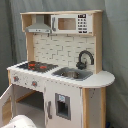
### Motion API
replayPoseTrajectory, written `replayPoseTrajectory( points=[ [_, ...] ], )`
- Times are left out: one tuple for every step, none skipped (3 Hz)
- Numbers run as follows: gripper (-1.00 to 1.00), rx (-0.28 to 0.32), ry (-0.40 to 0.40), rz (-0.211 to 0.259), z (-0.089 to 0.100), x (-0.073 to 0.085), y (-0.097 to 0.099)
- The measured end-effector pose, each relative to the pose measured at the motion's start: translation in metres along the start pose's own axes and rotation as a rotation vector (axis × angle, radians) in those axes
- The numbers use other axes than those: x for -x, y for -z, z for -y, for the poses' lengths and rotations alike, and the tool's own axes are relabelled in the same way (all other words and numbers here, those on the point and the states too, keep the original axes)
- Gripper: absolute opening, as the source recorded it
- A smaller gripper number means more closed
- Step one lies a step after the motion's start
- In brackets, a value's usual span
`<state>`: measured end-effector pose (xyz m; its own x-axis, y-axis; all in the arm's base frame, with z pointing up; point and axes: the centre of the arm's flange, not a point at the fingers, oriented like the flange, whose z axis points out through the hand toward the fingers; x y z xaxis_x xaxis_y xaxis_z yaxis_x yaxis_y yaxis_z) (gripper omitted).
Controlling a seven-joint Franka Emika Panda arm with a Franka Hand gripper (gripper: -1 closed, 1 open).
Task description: Play with the kitchen
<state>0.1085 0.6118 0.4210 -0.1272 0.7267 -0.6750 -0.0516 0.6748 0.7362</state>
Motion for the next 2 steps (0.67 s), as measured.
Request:
replayPoseTrajectory(
  points=[
    [1.00,0.059,0.010,0.010,-0.032,0.033,0.007],
    [1.00,0.109,0.033,0.018,-0.054,0.063,0.012]
  ],
)
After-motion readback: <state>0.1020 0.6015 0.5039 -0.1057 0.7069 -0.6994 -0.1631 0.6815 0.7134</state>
